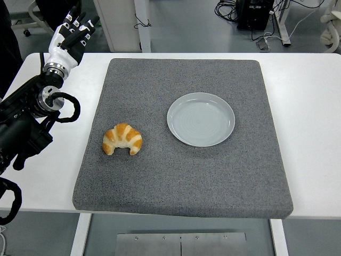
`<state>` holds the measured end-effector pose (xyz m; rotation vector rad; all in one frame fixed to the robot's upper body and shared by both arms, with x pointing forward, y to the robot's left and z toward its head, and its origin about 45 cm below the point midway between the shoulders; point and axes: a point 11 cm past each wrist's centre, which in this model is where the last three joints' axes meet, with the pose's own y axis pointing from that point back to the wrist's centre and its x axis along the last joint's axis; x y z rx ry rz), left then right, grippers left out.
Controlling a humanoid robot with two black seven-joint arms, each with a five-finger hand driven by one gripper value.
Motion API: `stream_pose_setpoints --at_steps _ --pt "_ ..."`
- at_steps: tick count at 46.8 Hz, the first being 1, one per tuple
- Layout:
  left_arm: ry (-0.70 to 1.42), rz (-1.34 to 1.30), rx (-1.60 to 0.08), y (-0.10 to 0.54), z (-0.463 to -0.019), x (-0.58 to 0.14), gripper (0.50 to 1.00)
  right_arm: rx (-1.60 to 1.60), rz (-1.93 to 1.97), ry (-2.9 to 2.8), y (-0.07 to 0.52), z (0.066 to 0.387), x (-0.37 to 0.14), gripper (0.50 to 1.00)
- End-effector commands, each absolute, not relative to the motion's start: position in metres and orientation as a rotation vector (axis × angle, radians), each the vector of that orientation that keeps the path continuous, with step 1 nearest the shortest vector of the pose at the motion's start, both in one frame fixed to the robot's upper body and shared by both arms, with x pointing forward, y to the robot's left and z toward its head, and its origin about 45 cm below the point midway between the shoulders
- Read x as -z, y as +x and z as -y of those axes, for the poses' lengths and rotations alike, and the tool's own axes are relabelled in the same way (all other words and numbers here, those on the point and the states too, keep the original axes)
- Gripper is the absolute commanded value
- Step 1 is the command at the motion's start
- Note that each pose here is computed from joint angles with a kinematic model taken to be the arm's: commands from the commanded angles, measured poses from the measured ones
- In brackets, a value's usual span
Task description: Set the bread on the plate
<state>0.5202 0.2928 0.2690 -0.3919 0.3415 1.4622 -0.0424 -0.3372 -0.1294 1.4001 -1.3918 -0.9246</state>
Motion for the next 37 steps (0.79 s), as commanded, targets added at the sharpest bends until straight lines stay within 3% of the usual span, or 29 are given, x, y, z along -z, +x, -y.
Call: stream_pose_setpoints --at_steps 1,14,37 --pt "-0.374 -0.313 -1.435 0.520 -0.294 -0.275 0.975 0.926 1.391 1.400 -0.043 0.337 0.129 1.000" --pt "-0.366 -0.305 -1.361 0.517 -0.286 -0.275 0.975 0.926 1.391 1.400 -0.043 0.337 0.129 1.000" --pt "-0.102 -0.083 -1.233 0.505 -0.269 -0.291 0.974 0.924 1.392 1.401 -0.042 0.337 0.129 1.000"
